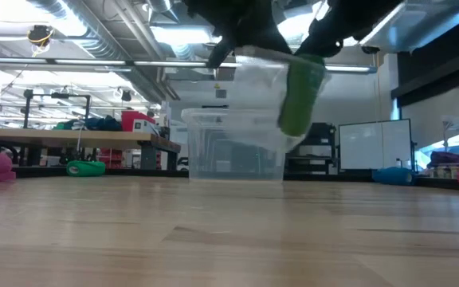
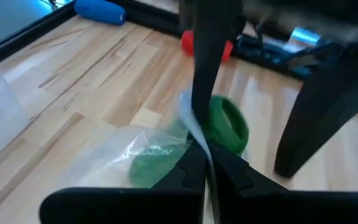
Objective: Roll bandage
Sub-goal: Put the rolled green bandage into the transparent zip bag, then close the transparent zip bag
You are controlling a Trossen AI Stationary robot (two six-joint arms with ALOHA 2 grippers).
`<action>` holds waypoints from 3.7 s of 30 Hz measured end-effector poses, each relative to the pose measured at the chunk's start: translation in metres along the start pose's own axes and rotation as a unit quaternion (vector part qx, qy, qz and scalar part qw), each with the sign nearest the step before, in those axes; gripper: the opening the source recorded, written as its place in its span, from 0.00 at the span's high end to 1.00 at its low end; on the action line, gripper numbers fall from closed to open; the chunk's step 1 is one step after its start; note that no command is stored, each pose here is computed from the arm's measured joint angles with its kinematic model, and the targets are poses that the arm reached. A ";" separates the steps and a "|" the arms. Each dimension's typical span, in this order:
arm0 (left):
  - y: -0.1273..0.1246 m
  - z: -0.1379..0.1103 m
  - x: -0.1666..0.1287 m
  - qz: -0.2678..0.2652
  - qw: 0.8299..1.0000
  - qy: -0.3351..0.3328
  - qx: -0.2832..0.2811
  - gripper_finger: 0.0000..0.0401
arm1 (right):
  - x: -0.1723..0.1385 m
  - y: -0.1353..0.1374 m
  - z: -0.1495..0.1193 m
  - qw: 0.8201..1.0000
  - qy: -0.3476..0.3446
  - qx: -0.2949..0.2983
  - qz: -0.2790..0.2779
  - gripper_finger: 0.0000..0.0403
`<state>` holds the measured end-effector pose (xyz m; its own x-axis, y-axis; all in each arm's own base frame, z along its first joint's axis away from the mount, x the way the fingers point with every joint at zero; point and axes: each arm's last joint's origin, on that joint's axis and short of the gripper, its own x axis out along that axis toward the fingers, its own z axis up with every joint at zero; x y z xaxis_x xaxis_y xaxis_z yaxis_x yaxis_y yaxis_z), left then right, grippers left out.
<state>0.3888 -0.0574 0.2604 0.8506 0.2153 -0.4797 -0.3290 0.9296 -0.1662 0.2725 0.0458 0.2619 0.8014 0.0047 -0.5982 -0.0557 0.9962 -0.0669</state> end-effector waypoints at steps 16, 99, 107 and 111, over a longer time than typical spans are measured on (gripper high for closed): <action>0.006 -0.011 0.001 0.028 0.998 0.044 0.028 0.99 | -0.028 0.021 0.001 0.990 0.139 -0.032 0.013 0.44; 0.005 -0.030 -0.038 -0.033 0.975 0.139 0.170 0.69 | -0.011 0.023 -0.029 0.990 0.132 -0.002 -0.040 0.98; 0.008 -0.032 -0.033 -0.032 0.978 0.126 0.162 0.69 | -0.010 0.023 -0.026 0.992 0.118 -0.003 -0.038 0.98; 0.007 -0.038 -0.027 -0.035 0.976 0.138 0.164 0.71 | -0.010 0.023 -0.026 0.992 0.118 -0.003 -0.038 0.98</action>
<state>0.3478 -0.0683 0.2400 0.7085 0.1004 -0.6985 -0.0854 0.9948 0.0563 0.2474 0.0667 0.2454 0.6416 -0.0907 -0.7617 -0.0053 0.9924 -0.1226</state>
